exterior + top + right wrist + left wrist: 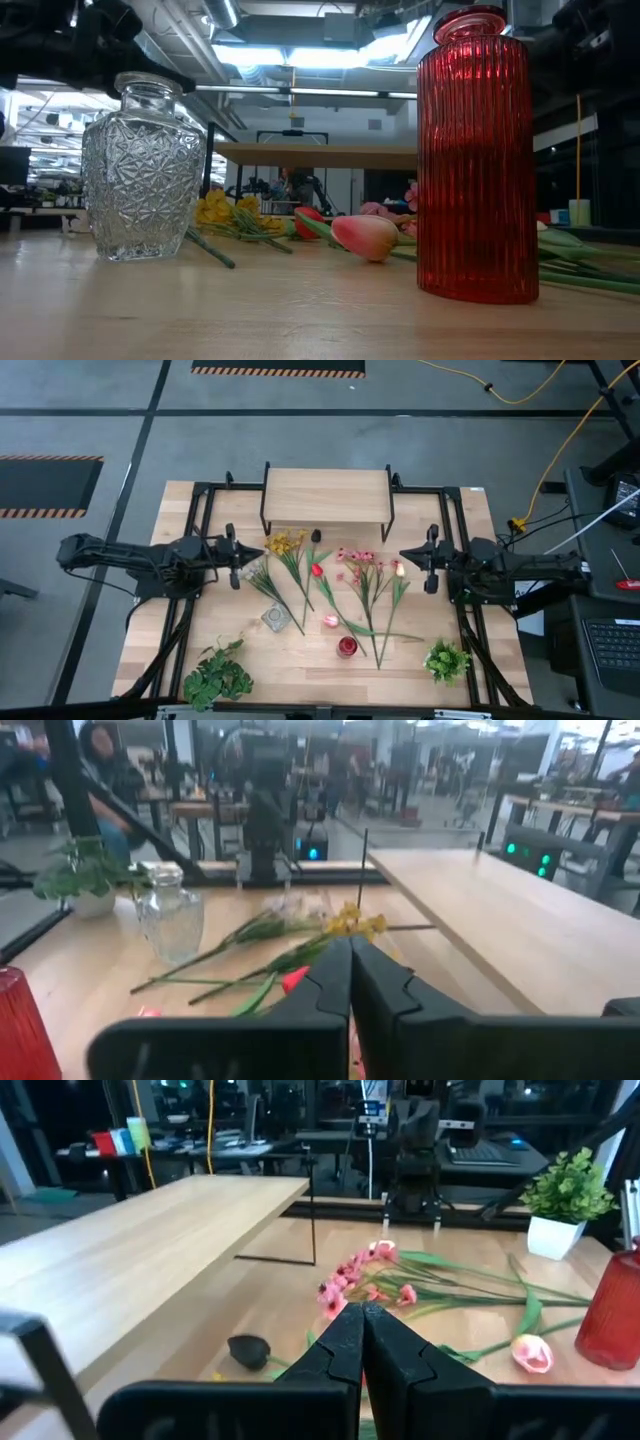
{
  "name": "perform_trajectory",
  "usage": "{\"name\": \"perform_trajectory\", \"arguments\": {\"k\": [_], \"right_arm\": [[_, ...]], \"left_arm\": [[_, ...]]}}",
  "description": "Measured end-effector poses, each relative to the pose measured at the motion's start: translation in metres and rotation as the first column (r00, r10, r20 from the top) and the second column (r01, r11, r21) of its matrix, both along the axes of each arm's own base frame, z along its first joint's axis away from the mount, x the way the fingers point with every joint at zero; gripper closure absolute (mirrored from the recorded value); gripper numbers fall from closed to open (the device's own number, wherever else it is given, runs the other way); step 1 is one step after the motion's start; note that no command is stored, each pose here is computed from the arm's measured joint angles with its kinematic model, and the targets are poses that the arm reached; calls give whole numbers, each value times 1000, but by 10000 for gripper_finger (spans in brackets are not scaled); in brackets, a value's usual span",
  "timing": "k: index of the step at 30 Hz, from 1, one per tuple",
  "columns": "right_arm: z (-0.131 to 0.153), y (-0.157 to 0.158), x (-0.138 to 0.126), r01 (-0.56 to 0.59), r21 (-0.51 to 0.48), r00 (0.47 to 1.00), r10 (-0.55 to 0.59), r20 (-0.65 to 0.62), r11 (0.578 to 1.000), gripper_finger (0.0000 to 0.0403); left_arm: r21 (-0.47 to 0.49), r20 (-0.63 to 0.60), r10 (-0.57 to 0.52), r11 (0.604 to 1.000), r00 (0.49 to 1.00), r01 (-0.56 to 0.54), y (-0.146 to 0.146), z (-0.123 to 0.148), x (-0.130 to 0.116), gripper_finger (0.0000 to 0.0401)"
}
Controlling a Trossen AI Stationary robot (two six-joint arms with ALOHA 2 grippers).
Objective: Pick and place flowers into a vace then onto a shelf
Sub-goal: Put the pink tulip into the red vase
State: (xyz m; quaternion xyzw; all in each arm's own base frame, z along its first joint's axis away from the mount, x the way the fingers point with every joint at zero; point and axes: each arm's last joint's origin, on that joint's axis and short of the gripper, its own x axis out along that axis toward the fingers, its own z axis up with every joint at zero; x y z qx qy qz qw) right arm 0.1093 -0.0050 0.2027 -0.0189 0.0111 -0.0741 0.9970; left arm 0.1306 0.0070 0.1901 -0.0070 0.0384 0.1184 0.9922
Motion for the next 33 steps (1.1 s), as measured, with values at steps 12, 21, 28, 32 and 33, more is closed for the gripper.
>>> {"name": "perform_trajectory", "arguments": {"k": [12, 21, 28, 32, 33], "right_arm": [[12, 0, 23, -7, -4, 991, 6, -134, 1000, 398], [21, 5, 43, -69, 50, 946, 81, -313, 996, 399], [31, 14, 60, -105, 78, 925, 126, -358, 991, 399], [31, 24, 68, -147, 87, 905, 170, -391, 985, 400], [31, 26, 70, -153, 103, 900, 181, -395, 983, 399]], "left_arm": [[-16, -2, -97, 995, 995, 97, -3, -4, 16, 398], [-75, -6, -179, 981, 984, 178, -8, 9, 24, 399], [-66, -100, -200, 979, 975, 194, -16, 23, 38, 399], [-69, -145, -207, 978, 968, 199, -19, 21, 45, 398], [-70, -155, -210, 977, 965, 202, -20, 20, 46, 398]]}}
